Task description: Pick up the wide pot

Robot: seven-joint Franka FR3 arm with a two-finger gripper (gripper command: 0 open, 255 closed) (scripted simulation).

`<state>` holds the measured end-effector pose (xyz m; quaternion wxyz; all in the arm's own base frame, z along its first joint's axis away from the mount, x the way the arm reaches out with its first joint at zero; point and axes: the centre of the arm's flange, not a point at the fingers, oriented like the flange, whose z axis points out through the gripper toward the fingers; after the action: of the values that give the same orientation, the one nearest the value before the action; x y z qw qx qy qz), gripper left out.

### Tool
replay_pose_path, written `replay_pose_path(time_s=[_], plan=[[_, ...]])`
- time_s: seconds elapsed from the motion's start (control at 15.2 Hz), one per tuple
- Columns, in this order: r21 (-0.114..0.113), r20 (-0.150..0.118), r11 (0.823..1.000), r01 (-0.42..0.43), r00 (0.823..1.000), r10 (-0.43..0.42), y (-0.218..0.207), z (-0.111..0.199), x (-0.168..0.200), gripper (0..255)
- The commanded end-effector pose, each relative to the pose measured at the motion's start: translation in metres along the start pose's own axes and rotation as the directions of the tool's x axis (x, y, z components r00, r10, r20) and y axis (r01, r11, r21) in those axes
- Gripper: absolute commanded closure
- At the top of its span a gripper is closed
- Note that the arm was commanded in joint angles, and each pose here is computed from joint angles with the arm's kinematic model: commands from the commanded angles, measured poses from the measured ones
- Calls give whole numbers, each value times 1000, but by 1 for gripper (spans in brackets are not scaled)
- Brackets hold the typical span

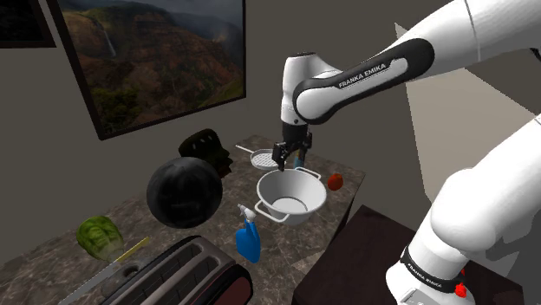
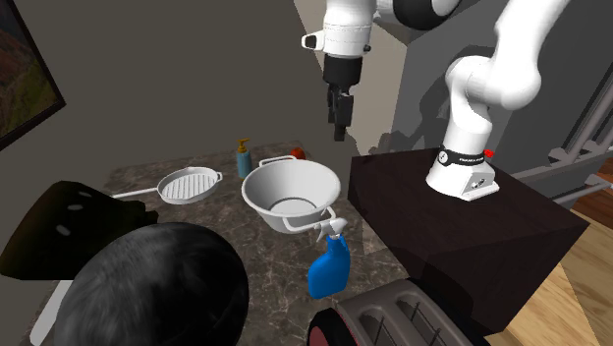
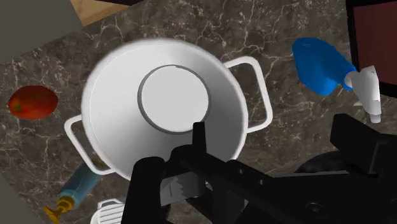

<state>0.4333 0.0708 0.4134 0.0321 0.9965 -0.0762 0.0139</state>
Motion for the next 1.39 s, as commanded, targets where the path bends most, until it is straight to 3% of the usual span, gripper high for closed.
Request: replay_pose_path(time_s=[0.0, 0.53, 1.12, 1.32], plan=[[-8, 5, 1000, -27, 1000, 27, -5, 20, 17, 0], [-46, 26, 991, -128, 991, 129, -23, 108, 78, 0], [-90, 44, 967, -239, 969, 243, -33, 209, 146, 0], [-91, 45, 966, -242, 968, 247, -34, 223, 148, 0]])
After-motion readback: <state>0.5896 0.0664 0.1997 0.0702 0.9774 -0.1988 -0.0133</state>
